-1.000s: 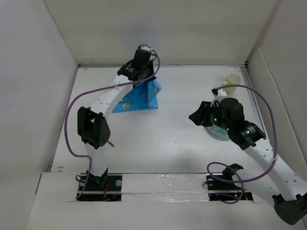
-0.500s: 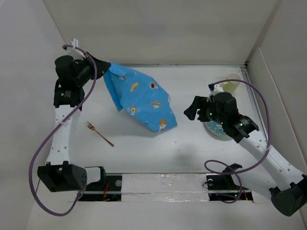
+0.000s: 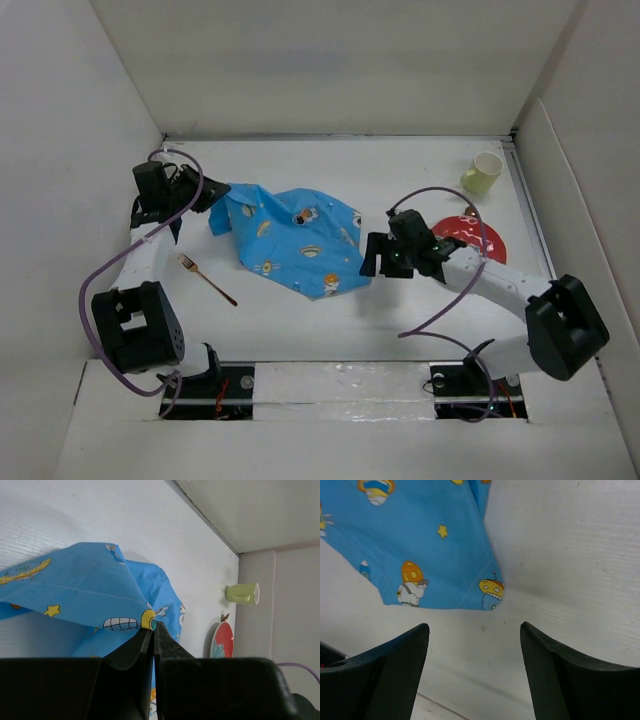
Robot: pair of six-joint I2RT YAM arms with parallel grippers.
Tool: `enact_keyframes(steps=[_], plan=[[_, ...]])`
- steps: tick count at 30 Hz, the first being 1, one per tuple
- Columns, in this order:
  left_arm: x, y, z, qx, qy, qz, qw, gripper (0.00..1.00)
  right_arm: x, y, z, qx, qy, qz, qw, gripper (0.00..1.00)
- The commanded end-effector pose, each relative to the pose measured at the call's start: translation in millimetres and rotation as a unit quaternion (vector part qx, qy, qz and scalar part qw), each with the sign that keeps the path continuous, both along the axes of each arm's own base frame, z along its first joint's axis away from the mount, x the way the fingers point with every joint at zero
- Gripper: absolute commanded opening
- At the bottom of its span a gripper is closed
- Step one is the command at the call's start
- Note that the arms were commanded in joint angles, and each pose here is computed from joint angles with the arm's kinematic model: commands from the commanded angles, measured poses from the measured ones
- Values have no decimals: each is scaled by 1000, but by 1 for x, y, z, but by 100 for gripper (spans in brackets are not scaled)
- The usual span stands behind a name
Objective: Set the dinner table for one person
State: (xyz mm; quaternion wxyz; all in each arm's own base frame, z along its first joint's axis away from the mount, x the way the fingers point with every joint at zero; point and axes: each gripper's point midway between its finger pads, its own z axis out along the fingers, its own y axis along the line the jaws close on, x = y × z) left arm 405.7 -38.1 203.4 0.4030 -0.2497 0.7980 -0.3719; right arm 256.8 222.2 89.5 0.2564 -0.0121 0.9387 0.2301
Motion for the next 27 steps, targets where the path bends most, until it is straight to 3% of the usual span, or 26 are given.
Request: enact_keyframes(steps=[1, 8, 11, 12, 14, 15, 18, 20, 21, 22, 25, 26, 27], plan=[[8, -4, 53, 20, -90, -26, 995, 0, 13, 13, -3, 19, -16, -17, 1000, 77], [4, -5, 55, 17, -94, -25, 995, 0, 15, 45, -37, 39, 27, -2, 999, 66], [5, -6, 59, 11, -99, -25, 995, 0, 25, 50, -51, 25, 35, -7, 999, 56], [5, -10, 60, 7, -100, -28, 995, 0, 35, 53, -47, 22, 25, -10, 999, 50], [7, -10, 65, 6, -107, -27, 994, 0, 45, 54, -45, 10, 16, -13, 1000, 15], [7, -10, 66, 4, -107, -28, 994, 0, 56, 55, -31, 4, -2, -20, 1000, 0], [14, -13, 88, -10, -132, -33, 991, 0, 71, 49, 23, -1, -63, -26, 998, 0], [23, -15, 118, -25, -169, -38, 984, 0, 98, 43, 117, 6, -166, -47, 985, 0], [23, -16, 129, -34, -176, -41, 983, 0, 95, 35, 123, -9, -175, -44, 984, 0], [28, -17, 143, -40, -198, -43, 978, 0, 109, 29, 173, 8, -220, -55, 974, 0], [31, -24, 192, -83, -250, -64, 963, 0, 120, 1, 237, -3, -262, -58, 963, 0], [27, -24, 210, -112, -259, -71, 957, 0, 123, -5, 285, 13, -299, -64, 952, 0], [25, -26, 222, -122, -275, -79, 950, 0, 120, -11, 292, 3, -298, -53, 953, 0]])
